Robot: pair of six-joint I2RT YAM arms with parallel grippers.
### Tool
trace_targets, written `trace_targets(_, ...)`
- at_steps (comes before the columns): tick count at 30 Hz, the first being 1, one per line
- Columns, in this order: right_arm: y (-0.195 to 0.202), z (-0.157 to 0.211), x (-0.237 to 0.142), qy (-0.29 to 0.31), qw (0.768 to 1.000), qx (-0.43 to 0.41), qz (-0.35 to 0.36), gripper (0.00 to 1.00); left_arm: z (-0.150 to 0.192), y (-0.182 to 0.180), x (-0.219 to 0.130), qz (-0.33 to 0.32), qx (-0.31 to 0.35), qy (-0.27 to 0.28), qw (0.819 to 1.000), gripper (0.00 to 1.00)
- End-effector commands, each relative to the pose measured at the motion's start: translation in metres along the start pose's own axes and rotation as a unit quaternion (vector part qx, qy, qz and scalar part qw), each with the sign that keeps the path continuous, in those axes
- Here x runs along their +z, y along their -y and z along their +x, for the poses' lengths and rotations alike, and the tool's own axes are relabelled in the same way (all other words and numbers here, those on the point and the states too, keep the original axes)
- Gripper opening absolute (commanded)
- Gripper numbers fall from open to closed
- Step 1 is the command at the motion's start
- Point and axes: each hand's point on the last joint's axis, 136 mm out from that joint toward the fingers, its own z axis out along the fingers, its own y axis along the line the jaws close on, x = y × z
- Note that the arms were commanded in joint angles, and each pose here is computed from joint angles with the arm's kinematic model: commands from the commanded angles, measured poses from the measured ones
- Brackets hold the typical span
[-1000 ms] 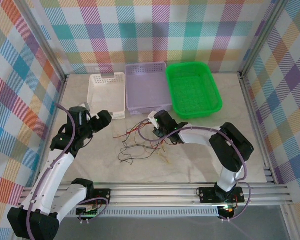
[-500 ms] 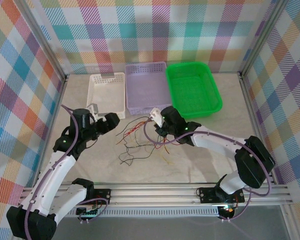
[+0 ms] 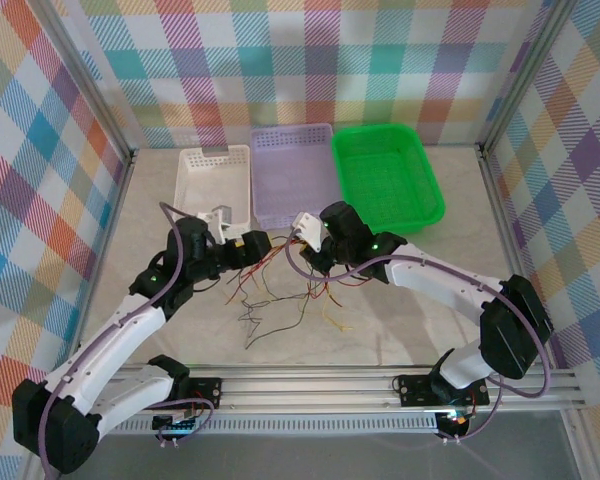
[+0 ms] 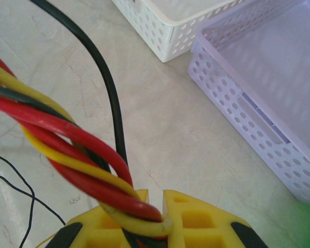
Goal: Untangle the cables
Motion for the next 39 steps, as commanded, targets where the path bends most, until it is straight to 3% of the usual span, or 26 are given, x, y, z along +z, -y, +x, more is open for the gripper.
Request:
trace_targets(1,-0.006,-0.019,-0.012,0.018,1.000,-0.013,-0.019,0.00,0.009,0.023,0.010,0.045,0.025,-0.013,0.999,0.91)
trace_targets(9,-0.007,-0.030,-0.016,0.013,0.999,-0.009,-0.030,0.00,0.040,0.043,0.026,0.063,0.076,-0.059,0.993,0.89)
trace_targets(16,-0.004,-0.025,-0.012,-0.003,1.000,-0.001,-0.023,0.00,0.041,0.046,0.021,0.070,0.083,-0.051,0.993,0.58)
trace_targets(33,-0.006,-0.040,-0.023,0.014,0.999,0.020,-0.035,0.00,0.052,0.036,0.014,0.063,0.093,-0.058,0.992,0.30)
trace_targets(36,-0.005,-0.040,-0.024,0.014,0.999,0.025,-0.034,0.00,0.053,0.036,0.013,0.063,0.095,-0.062,0.992,0.18)
trace_targets(39,-0.003,-0.039,-0.026,0.010,0.999,0.033,-0.033,0.00,0.054,0.034,0.012,0.058,0.092,-0.063,0.992,0.00)
